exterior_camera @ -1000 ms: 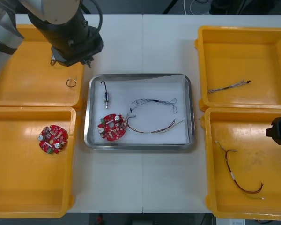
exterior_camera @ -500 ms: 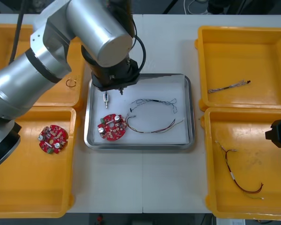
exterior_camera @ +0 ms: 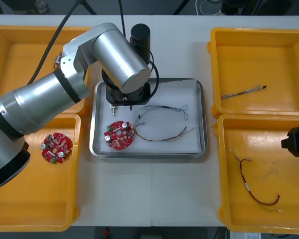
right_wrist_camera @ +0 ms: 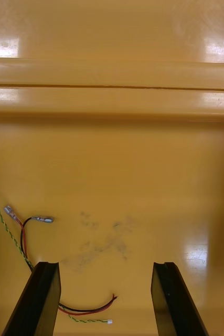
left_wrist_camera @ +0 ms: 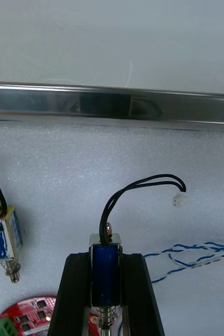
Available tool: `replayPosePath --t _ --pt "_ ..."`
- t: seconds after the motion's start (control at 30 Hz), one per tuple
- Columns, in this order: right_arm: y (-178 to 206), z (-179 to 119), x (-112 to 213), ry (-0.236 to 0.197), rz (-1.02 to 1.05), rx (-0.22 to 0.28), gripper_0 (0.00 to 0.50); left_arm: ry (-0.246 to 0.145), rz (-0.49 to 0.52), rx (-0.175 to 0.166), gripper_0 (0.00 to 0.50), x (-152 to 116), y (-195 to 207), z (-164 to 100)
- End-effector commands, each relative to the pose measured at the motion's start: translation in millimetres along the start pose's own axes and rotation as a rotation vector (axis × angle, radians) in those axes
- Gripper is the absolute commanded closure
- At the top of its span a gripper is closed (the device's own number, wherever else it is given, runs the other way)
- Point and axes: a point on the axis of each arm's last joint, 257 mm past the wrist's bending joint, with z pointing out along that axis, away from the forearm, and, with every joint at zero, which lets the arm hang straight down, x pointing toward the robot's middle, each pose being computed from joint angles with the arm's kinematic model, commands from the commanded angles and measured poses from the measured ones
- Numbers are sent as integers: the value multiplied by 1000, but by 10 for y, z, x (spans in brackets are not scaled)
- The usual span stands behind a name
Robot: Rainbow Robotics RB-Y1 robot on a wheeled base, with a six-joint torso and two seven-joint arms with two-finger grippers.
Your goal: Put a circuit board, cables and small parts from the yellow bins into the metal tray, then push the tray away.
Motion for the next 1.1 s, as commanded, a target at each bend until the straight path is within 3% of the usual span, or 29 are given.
replayPosePath --t 0.03,0.33,0.4,0.43,0.47,0.83,1.0,1.1 --pt "-30 -36 11 5 2 13 0 -12 76 1 500 81 -92 116" --pt "-11 -58 -6 -3 -3 11 0 -16 94 -4 495 91 -90 134" --pt "-11 -58 -6 -3 -3 11 0 -13 100 0 295 103 -104 133" --pt "-12 -60 -7 -3 -5 11 0 -12 101 -2 129 105 -101 133" --pt "-18 -58 0 -2 -2 13 0 -13 106 0 0 103 -104 133" --pt "31 -130 -96 -27 -50 11 0 -17 101 13 0 74 -133 83" --pt "225 -176 -209 -42 -132 -12 0 -23 84 25 0 -10 -124 -229" --pt "438 -210 -271 -49 -189 -59 0 -12 80 0 0 -26 -4 -464"
